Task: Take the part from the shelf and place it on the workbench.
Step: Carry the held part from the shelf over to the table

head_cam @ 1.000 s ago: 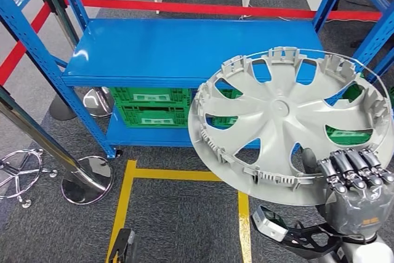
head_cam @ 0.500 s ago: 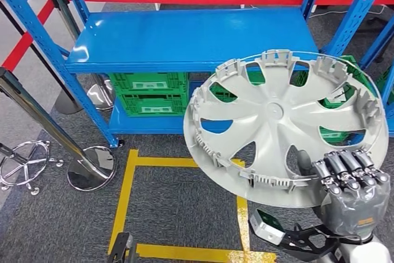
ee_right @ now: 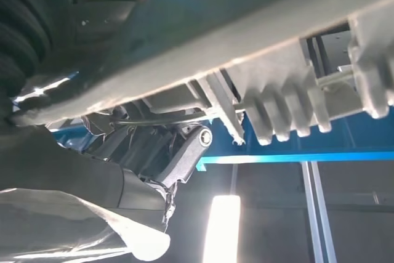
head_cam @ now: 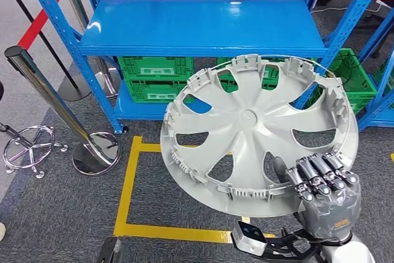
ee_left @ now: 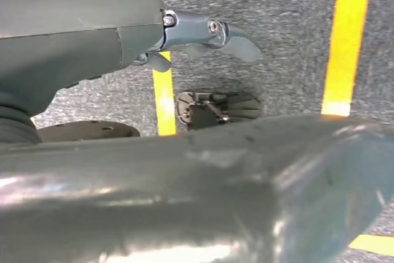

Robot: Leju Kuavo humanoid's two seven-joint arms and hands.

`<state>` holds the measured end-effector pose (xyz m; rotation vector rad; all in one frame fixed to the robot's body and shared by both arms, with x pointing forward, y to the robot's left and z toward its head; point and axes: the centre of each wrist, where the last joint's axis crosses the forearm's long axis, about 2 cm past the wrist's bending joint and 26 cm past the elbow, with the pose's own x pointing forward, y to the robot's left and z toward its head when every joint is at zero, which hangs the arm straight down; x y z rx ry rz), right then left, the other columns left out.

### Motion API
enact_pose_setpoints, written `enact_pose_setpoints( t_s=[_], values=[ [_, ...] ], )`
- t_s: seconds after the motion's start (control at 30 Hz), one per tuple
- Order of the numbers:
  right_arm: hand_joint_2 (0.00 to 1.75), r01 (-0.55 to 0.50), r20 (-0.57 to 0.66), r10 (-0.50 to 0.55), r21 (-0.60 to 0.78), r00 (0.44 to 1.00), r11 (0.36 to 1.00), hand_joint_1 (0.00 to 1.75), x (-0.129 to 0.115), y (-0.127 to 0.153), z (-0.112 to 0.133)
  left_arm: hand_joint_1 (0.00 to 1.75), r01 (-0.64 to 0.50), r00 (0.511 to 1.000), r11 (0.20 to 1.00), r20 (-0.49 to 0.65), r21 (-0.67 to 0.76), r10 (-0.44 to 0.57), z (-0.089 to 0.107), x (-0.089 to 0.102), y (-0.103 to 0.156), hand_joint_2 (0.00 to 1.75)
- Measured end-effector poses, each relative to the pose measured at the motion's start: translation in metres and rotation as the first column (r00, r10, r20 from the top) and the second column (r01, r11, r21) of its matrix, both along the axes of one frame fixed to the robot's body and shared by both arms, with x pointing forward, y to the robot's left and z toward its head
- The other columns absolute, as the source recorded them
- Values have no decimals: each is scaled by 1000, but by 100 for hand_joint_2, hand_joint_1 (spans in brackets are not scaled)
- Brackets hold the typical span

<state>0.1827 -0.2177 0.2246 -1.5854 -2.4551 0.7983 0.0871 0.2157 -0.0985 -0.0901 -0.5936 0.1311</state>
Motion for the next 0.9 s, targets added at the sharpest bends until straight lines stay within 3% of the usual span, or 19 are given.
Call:
enact_pose_setpoints(
  t_s=[0.3,0.9],
  values=[
    [175,-15,-2,15,25,1000,1000,175,3,12,1,0,-3,1000,1000,-28,23,4,-3,-4,17,0],
    [175,-20,-8,21,41,1000,999,175,6,19,1,0,22,999,1000,-45,18,-21,-3,1,22,0]
  ],
)
